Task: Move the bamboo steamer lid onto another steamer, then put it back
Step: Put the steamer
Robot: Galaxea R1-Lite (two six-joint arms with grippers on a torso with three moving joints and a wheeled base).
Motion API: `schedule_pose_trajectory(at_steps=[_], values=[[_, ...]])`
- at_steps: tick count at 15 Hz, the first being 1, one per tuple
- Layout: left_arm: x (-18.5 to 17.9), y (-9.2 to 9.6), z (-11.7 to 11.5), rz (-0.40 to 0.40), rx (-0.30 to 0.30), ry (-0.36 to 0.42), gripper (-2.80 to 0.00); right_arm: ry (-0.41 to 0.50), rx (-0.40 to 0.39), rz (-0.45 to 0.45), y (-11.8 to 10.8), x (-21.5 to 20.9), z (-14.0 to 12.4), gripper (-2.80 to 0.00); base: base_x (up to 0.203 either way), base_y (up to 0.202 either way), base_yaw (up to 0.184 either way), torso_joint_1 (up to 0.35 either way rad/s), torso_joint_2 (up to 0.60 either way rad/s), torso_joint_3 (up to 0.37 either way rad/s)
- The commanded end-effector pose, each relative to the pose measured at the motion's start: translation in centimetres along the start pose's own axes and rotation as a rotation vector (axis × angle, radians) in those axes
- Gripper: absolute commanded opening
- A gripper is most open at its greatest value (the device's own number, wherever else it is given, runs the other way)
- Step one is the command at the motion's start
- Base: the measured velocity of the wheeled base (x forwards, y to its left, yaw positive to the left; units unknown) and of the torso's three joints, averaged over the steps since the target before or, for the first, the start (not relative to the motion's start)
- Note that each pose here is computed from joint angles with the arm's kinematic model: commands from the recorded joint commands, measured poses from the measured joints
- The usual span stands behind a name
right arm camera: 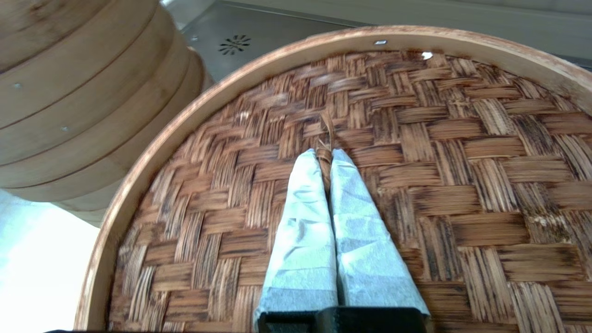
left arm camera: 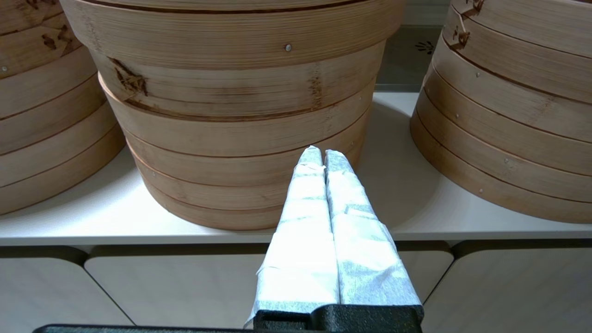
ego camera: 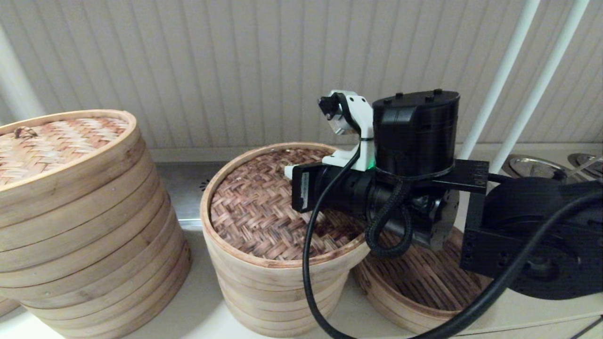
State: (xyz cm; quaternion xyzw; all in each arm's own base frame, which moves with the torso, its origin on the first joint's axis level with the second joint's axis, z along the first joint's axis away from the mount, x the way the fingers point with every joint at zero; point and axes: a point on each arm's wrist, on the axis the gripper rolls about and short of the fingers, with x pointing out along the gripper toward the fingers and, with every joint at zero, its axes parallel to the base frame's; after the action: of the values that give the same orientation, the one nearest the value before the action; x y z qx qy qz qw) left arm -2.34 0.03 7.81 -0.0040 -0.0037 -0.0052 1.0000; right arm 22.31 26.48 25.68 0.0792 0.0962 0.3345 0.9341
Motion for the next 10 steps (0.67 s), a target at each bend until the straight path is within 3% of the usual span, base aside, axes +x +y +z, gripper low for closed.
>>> schedule_pose_trajectory(at_steps=[1,10], values=[[0.0,0.0,0.0,0.001,0.0,0.0,-2.8,0.01,0.006,0.006,0.18,1.02,-0.87,-2.8,0.0,0.0,0.0,0.0,0.0,0.0],[0.0,0.0,-0.01,0.0,-0.001,0.001,-2.8,0.026,0.014,0.04,0.86,1.52,-1.63,-2.8,0.0,0.0,0.0,0.0,0.0,0.0]])
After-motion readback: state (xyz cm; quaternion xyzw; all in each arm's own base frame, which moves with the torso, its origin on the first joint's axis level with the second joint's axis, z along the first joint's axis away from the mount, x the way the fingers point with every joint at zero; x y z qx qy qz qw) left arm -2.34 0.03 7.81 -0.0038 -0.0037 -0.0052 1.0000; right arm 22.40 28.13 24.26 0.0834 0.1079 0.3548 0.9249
